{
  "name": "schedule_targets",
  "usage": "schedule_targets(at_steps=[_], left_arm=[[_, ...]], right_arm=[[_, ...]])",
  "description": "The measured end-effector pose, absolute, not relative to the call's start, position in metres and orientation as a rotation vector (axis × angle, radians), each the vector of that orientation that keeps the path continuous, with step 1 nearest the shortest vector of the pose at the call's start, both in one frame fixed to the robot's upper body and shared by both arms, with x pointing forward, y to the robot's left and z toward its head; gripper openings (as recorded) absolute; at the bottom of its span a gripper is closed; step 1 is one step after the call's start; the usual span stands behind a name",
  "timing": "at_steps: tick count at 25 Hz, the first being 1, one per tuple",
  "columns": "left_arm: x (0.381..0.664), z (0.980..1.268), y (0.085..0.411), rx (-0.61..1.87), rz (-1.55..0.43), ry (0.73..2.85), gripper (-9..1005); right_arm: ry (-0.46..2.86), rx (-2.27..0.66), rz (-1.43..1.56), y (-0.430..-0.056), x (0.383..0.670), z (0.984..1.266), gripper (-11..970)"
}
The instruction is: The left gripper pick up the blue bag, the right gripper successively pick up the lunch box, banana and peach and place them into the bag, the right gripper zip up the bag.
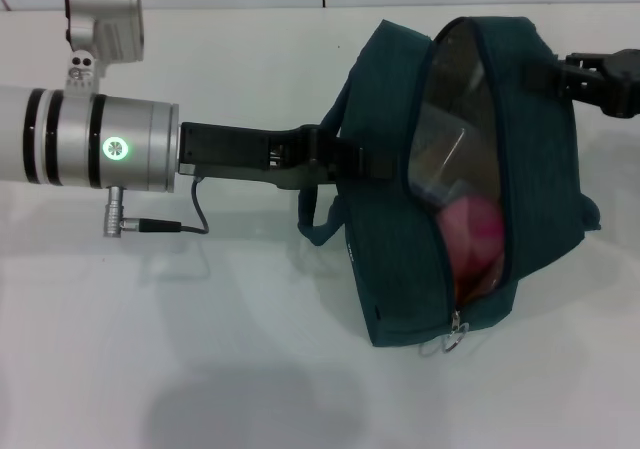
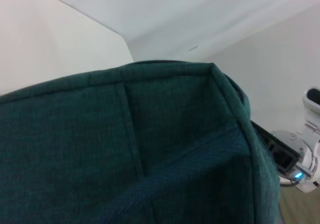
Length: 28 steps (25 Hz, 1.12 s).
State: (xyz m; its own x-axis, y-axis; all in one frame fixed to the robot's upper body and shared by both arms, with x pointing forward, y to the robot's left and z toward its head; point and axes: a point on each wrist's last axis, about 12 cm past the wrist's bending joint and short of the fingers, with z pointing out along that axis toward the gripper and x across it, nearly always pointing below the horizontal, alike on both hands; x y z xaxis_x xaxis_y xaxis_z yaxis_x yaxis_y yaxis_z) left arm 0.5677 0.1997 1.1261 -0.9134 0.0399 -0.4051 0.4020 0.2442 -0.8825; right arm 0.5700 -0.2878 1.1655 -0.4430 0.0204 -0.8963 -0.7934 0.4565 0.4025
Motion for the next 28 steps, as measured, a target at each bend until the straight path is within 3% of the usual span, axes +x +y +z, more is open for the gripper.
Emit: schedule_targets(at_steps=[5,11,17,19,28], left_arm=[[0.567,1.124,0.201,0.404,-1.712,2.221,50],[0.567,1.124,0.202,0.397,-1.713,2.220,50],[0.567,1.124,0.203,0.394,-1.711,2.219,50],[0.566,1.123,0.203,0.390,-1.710,2.220,50],[0.567,1.122,0.204,0.376,-1.696,2.221,50]], right_arm=[[1.769,-0.595,1.095,-0.302,0.569,1.166,144],[1.764,-0.611,1.097,-0.309,0.566,1.162,279],[1.536,-0.703,1.144,-0.314,0.547,1.173,501],[1.403,-0.819,1.151,-0.313,0.533,1.178,634],[1.107,-1.134,1.180,-0.305,0.487,1.160,639]])
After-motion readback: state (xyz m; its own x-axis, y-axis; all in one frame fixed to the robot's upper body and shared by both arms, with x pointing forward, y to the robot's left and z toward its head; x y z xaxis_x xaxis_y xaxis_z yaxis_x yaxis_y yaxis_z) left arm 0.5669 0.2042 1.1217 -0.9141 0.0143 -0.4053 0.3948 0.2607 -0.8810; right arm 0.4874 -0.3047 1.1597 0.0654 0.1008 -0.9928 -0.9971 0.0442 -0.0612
